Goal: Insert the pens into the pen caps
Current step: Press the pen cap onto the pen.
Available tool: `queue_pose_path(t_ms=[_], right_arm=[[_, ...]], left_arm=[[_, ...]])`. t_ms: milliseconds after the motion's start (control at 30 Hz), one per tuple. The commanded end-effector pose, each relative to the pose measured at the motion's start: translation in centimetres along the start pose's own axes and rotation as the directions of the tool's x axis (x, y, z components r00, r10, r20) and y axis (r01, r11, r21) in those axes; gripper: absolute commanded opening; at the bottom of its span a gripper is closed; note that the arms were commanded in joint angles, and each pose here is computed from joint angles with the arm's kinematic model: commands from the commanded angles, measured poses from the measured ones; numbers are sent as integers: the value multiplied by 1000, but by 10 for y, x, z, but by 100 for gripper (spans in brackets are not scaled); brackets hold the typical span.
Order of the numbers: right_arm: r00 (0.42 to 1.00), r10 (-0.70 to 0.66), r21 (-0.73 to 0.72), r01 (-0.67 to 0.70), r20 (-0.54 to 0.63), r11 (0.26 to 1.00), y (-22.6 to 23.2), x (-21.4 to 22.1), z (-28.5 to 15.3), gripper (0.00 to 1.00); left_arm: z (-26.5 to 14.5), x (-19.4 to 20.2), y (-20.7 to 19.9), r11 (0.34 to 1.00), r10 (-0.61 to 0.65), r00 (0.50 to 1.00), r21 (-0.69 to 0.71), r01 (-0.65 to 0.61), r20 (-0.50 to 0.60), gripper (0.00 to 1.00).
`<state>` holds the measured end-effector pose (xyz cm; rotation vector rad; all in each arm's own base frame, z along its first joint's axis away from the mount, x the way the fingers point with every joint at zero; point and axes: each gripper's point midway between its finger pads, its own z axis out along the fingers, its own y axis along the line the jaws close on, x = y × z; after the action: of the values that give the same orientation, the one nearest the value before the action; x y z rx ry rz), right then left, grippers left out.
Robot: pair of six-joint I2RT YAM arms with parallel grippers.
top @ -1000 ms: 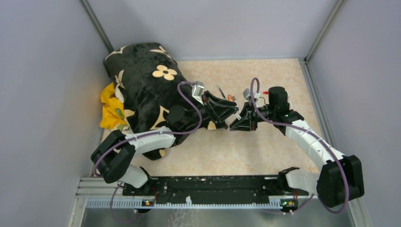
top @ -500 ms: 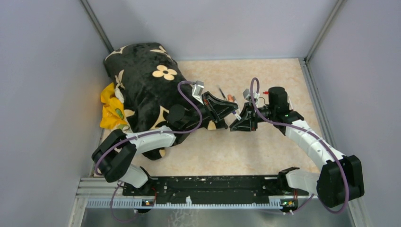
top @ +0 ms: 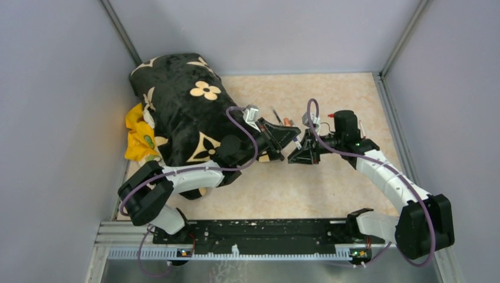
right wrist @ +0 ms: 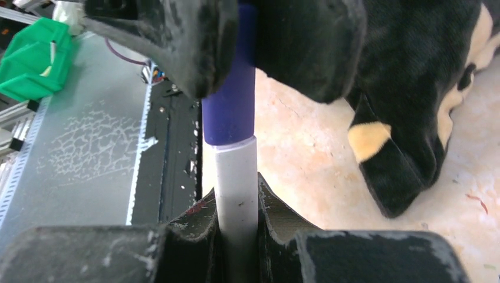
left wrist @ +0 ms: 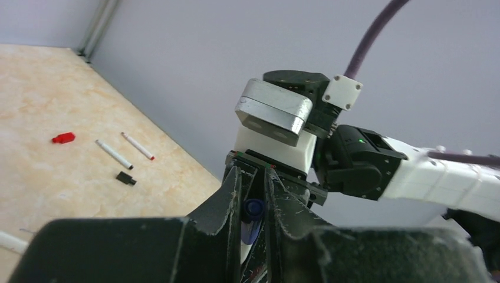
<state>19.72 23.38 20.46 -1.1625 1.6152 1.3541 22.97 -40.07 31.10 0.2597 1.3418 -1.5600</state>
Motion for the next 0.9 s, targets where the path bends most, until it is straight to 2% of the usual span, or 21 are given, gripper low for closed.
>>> queue_pose_path(t_ms=[0, 67, 100, 133, 233, 333, 433, 500, 600, 700, 767, 867], right_arm=[[988, -155, 234, 152, -3, 960, -38, -40, -12, 0], [988, -151, 300, 147, -9, 942, -48, -43, -19, 0], [989, -147, 366, 136, 3, 920, -57, -48, -30, 0], [989, -145, 366, 129, 16, 922, -57, -51, -33, 0], [987, -133, 233, 109, 89, 966, -35, -56, -29, 0], [983, -107, 63, 99, 146, 993, -7, -61, -23, 0], [980, -100, 26, 97, 172, 995, -2, -64, -22, 0], [982, -103, 88, 90, 159, 992, -12, -64, -23, 0], [982, -155, 291, 118, 106, 949, -44, -66, -33, 0], [984, -163, 454, 114, 70, 884, -69, -67, -49, 0], [983, -171, 480, 122, 60, 869, -73, -67, -53, 0], [979, -198, 453, 153, 53, 878, -67, -69, -51, 0]], left_arm=[[-17, 98, -3, 993, -97, 958, -90, 75, -269, 0], [-23, 112, -4, 992, -103, 945, -96, 77, -309, 0], [-34, 127, -2, 990, -115, 922, -119, 75, -370, 0], [-36, 130, -4, 990, -116, 914, -117, 76, -389, 0], [-41, 136, -17, 993, -114, 906, -39, 107, -408, 0], [-44, 142, -40, 980, -103, 897, 112, 166, -431, 0], [-47, 147, -53, 958, -122, 882, 178, 224, -454, 0], [-48, 150, -50, 955, -159, 871, 152, 255, -465, 0], [-49, 159, -43, 957, -223, 847, 56, 284, -482, 0], [-53, 178, -29, 975, -214, 819, -72, 208, -533, 0], [-59, 186, -24, 977, -214, 797, -116, 180, -564, 0], [-66, 192, -29, 966, -255, 763, -128, 223, -594, 0]])
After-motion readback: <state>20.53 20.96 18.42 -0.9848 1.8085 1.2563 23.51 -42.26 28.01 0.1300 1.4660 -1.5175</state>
